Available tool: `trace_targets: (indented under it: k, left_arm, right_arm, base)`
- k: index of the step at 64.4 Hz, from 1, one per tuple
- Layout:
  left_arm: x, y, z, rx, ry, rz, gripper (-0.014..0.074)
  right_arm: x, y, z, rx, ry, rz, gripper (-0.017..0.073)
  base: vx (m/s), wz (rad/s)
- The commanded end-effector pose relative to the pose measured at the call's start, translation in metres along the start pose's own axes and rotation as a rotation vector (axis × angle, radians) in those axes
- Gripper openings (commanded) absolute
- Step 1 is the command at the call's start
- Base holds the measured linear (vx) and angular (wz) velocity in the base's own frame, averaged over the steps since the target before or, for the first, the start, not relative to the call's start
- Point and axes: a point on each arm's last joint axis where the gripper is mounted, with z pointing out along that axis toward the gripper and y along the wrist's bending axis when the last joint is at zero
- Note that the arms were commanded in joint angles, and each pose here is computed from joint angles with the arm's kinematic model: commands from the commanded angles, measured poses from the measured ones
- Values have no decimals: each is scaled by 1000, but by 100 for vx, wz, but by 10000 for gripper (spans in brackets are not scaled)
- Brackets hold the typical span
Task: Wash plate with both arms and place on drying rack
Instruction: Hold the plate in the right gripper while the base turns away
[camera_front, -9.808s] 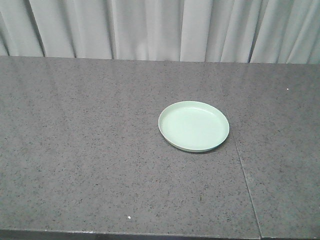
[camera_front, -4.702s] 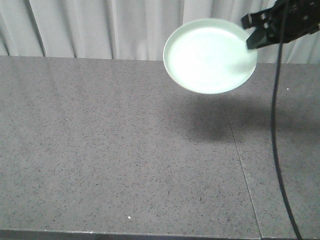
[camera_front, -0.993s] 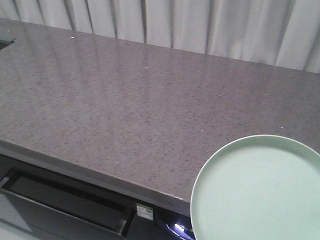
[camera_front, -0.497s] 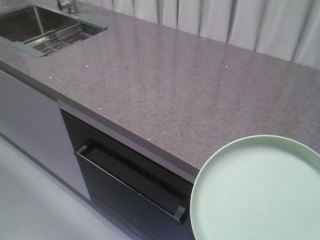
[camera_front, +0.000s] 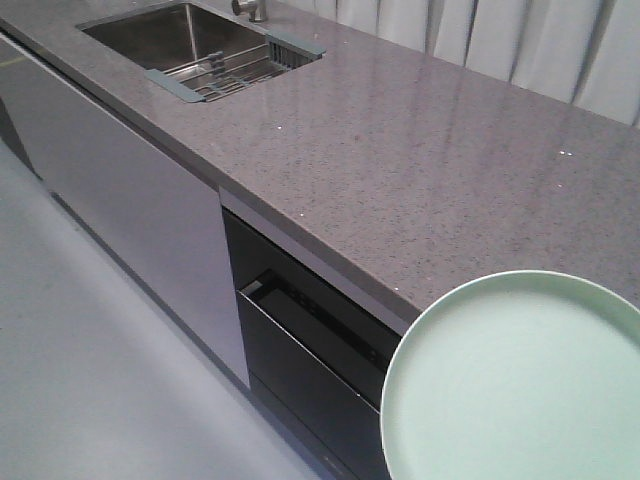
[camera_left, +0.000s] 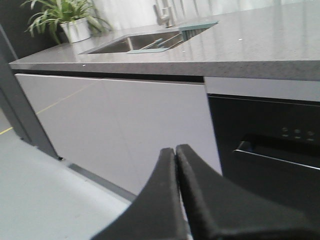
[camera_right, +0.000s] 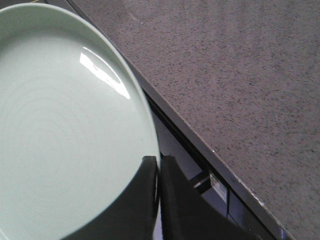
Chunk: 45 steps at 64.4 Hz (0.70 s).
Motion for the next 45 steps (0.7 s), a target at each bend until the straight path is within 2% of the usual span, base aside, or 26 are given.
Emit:
trace_targets:
  k: [1,45]
  left_arm:
    - [-16,2,-4,-18,-110,-12,-6]
    - [-16,2,-4,-18,-110,-12,-6]
  right_arm:
    - [-12,1,-3,1,-81,10,-1]
    - [-12,1,-3,0,-81,11,-1]
  base:
    - [5,32]
    - [9,43]
